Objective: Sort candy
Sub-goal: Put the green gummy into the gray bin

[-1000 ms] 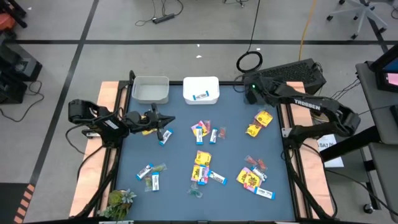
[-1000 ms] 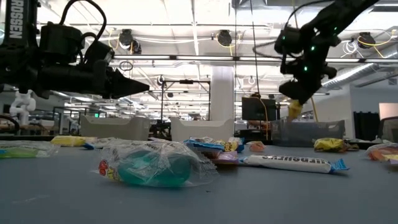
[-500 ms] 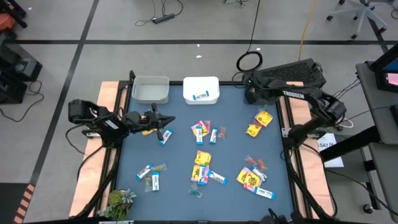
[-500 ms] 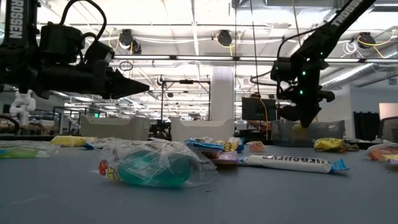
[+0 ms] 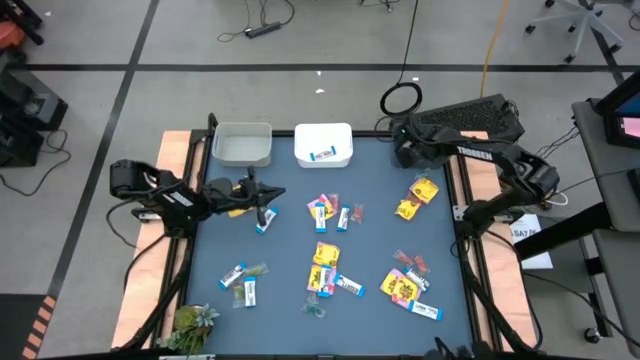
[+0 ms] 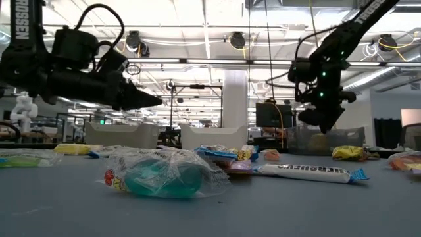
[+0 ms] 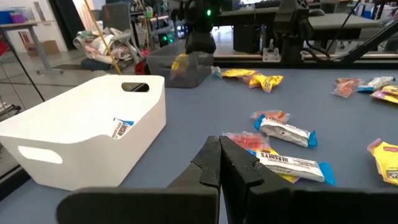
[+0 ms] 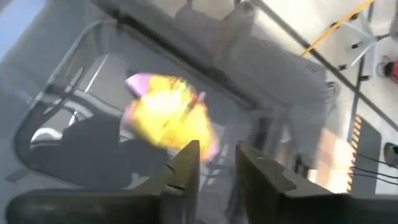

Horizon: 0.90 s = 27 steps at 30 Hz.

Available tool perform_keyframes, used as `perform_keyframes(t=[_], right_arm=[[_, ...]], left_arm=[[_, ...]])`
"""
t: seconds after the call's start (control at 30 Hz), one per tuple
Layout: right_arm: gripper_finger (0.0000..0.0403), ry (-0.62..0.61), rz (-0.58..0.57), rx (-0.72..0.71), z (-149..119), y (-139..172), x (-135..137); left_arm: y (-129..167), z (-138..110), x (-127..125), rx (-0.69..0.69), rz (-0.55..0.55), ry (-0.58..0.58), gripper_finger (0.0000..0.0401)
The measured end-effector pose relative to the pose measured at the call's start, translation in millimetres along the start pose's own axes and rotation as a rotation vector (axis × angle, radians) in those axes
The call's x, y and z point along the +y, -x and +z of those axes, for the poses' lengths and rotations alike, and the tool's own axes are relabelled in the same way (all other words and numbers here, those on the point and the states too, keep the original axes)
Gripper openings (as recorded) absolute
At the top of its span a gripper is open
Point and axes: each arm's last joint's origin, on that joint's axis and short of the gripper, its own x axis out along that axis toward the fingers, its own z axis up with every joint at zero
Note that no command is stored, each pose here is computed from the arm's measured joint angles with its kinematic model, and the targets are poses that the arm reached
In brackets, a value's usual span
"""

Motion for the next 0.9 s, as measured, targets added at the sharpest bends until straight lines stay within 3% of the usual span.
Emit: perform_keyframes(t=[0.13,0.23,0.47,0.67,0.9], right_arm=[[0.0124,-0.002,0.004,-0.046,-2.3,20.5,-9.6],[0.0117,-0.007,0.019,-0.089,-5.7,38.3,-16.4],[0.0015,-0.004,0.104,-0.247,-14.4,81.1,-18.9],[0.0005,0.014,0.265,-0.414,-17.9,108.7,-3.9],[0.0001,0.072,0.409,-0.591,-26.8,120.4,24.2]], left_arm=[[-7.8,1.3,0.0,0.028,-0.012,-0.007,0.0002],[-11.4,3.4,-0.6,0.025,-0.038,-0.007,0.0002],[-12.9,5.1,-2.6,0.013,-0.111,-0.006,0.0002],[-11.9,8.2,-8.7,-0.007,-0.201,-0.007,0.0002],[-3.8,24.1,-18.1,-0.034,-0.254,-0.013,0.0002]])
